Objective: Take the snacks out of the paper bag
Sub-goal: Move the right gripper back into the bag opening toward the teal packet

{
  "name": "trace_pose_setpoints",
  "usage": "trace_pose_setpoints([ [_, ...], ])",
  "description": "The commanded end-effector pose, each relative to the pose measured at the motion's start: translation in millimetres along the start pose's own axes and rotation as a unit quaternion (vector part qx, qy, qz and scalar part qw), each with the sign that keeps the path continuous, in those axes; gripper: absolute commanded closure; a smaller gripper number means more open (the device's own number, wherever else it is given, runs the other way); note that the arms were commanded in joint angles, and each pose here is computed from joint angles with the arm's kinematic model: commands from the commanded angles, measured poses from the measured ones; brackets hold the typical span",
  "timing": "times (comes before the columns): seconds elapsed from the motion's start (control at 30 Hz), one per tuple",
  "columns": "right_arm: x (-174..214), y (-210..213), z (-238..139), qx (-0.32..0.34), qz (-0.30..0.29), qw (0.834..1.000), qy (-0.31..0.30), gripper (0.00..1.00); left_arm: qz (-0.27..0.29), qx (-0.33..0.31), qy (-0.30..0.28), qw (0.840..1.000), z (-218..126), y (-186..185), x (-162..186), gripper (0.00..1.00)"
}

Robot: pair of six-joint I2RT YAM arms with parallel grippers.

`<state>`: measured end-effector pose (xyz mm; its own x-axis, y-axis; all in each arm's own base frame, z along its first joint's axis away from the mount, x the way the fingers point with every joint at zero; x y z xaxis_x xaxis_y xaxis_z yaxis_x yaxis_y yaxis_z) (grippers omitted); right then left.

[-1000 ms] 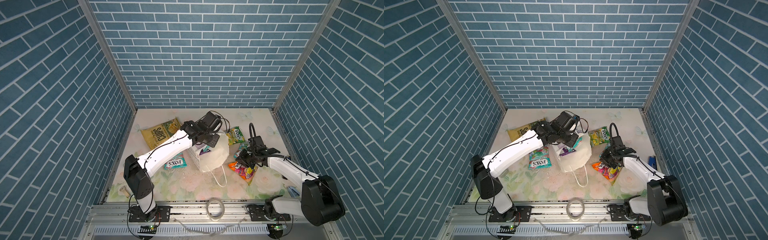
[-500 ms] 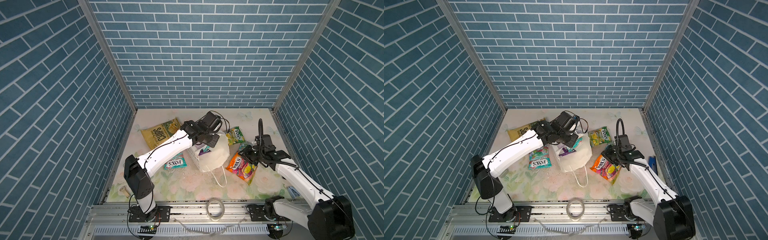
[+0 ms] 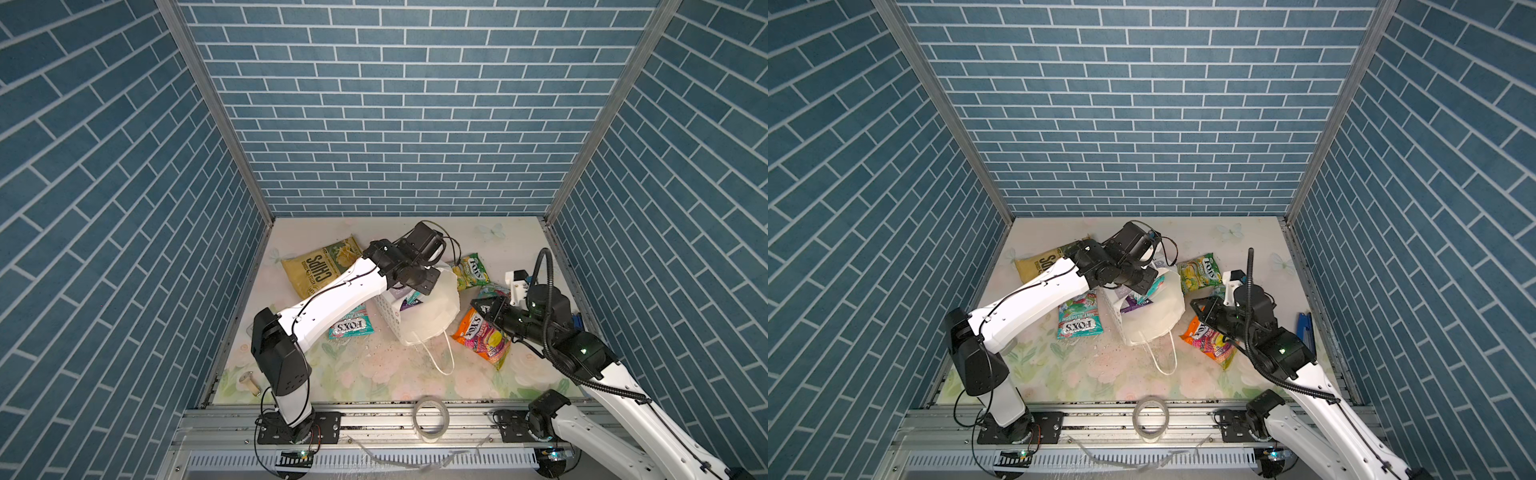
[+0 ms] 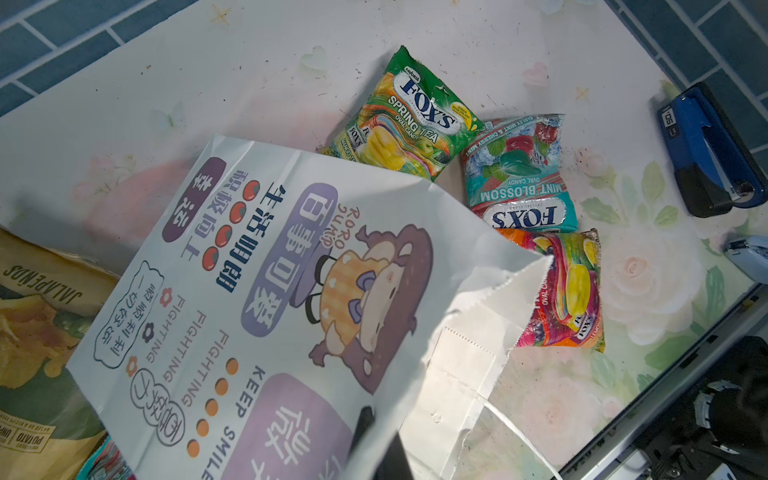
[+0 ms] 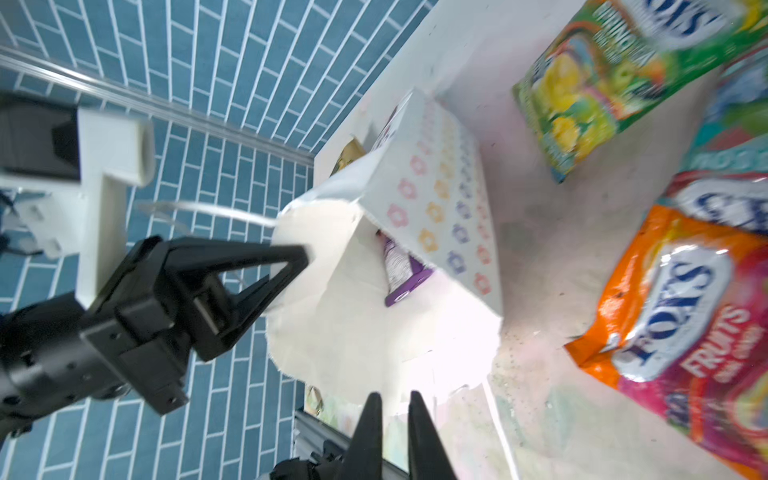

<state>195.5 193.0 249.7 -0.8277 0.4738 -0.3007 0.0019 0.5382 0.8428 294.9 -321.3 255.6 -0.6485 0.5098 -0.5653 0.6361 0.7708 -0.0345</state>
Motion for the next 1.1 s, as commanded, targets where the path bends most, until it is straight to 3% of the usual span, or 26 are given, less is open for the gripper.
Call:
trace_pose_setpoints([
  [0.0, 4, 20, 19, -0.017, 0.013, 1.0, -0.023, 0.89, 0.0, 0.004, 0.003, 1.0, -1, -1, -4, 1.0],
  [0.13, 26, 37, 48, -0.002, -0.011, 1.0, -0.021, 0.89, 0.0, 0.006, 0.003, 1.0, -1, -1, -7, 1.0],
  [0.33, 41, 28, 92, 0.018, 0.025, 0.998, -0.057, 0.88, 0.005, 0.007, 0.001, 1.0, -5, -2, -8, 1.0],
  [0.53, 41, 26, 124, 0.048, 0.025, 0.995, -0.083, 0.88, 0.009, 0.01, 0.005, 1.0, -7, -2, -6, 1.0],
  [1.07, 37, 1, 170, 0.126, 0.007, 0.986, -0.108, 0.82, 0.01, 0.024, 0.005, 1.0, -15, -6, -2, 1.0],
])
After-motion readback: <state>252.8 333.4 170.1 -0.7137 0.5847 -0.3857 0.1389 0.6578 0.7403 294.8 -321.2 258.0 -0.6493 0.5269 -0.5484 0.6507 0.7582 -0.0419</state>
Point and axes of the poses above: each gripper's point midway between its finger pads, its own z axis out along the fingers, its own y axis along the line the jaws close on, x = y × z, the point moved 2 cm from there along -z, back along the fingers, and after that the axes turned 5 degrees about z, right-handed, at the moved point
